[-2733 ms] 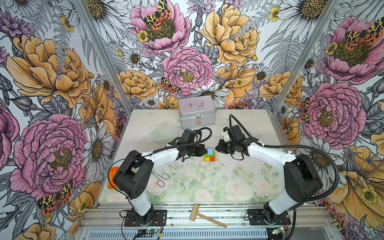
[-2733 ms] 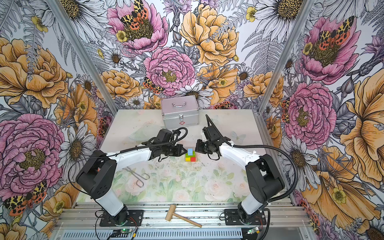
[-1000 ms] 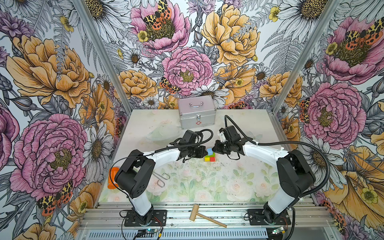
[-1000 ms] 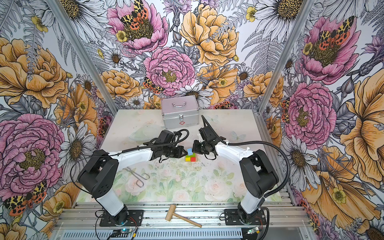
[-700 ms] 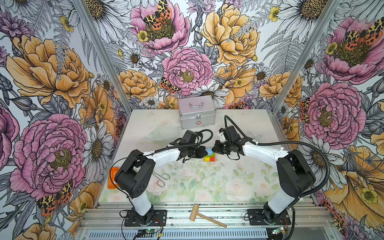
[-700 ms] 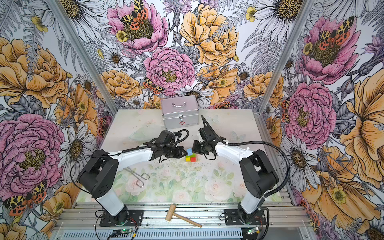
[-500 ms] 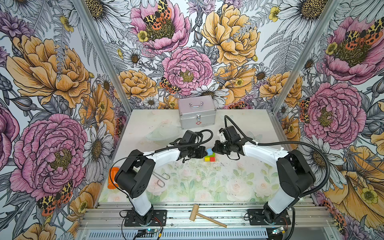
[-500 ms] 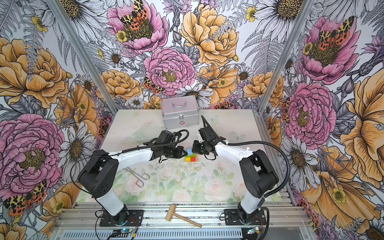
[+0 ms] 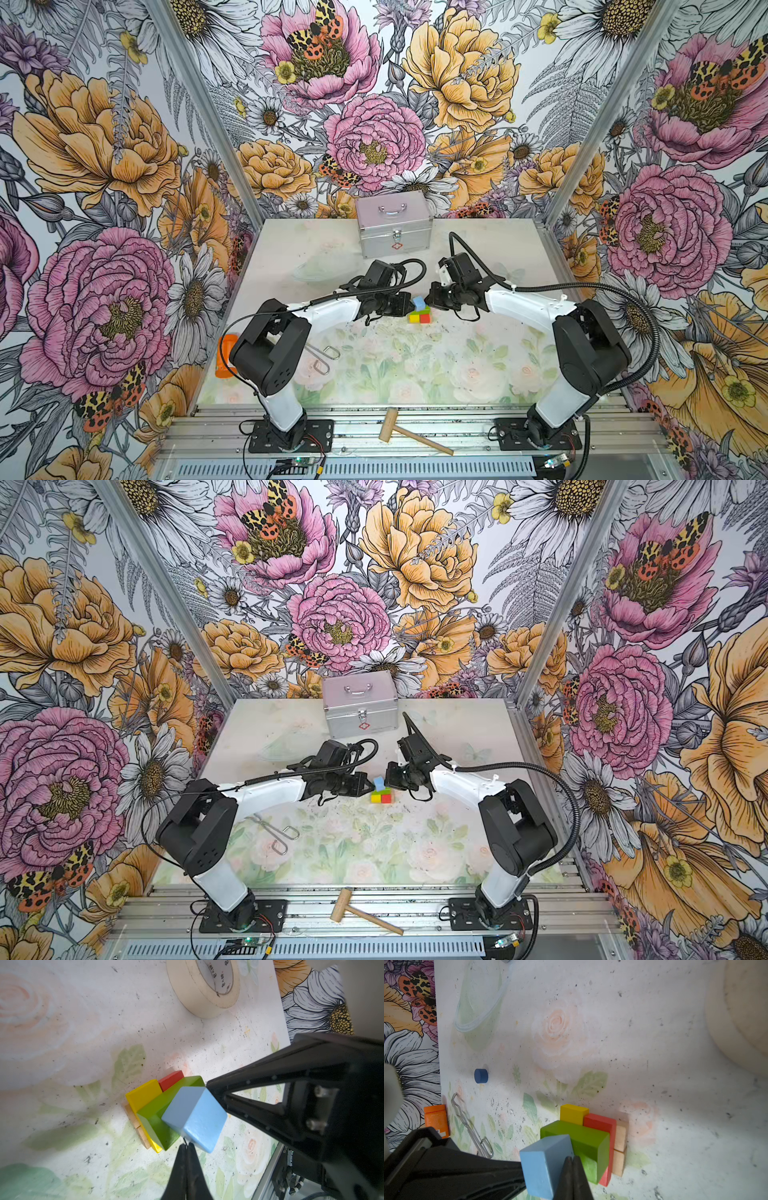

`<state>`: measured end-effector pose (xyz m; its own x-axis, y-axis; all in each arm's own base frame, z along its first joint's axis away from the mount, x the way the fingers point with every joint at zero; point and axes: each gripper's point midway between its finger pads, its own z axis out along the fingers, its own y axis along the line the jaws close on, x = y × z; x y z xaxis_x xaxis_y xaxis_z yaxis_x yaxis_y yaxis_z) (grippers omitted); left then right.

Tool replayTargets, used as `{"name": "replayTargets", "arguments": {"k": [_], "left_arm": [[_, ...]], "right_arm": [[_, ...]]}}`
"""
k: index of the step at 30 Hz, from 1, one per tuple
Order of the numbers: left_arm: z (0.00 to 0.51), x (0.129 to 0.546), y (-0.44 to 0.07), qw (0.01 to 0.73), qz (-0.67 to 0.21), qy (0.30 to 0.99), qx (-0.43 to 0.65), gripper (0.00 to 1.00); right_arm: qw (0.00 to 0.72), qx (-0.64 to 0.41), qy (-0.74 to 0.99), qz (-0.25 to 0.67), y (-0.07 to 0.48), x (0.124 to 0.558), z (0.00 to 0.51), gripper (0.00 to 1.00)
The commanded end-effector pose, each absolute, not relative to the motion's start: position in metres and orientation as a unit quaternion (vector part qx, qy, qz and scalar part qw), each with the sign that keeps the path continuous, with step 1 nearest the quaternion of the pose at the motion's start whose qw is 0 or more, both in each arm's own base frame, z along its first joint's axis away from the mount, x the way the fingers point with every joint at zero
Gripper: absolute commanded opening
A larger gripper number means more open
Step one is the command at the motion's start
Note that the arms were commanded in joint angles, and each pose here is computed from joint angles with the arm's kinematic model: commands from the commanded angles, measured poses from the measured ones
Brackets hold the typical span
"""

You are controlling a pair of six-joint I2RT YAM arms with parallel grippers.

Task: Build the wood block tower

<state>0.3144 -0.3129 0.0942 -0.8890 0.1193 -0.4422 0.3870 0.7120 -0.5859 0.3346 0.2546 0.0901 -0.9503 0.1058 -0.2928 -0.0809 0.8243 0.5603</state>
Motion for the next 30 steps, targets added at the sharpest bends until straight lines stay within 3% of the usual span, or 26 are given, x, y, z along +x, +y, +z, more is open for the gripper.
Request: {"name": "replayTargets", "arguments": {"k": [1, 30], "left_arm": [[0.0989, 0.3225, -0.3171, 0.202, -0.352, 0.902, 0.146, 0.00], [0.0928, 0.3225, -0.3161, 0.194, -0.346, 0.906, 0.145, 0.00]], "right_arm": [[0.176, 0.004, 0.936, 0.304, 0.2563, 0.3350, 0.1014, 0.00], [0.176, 0.007, 0.936, 0.303, 0.2539, 0.3318, 0.1018, 0.00]]}}
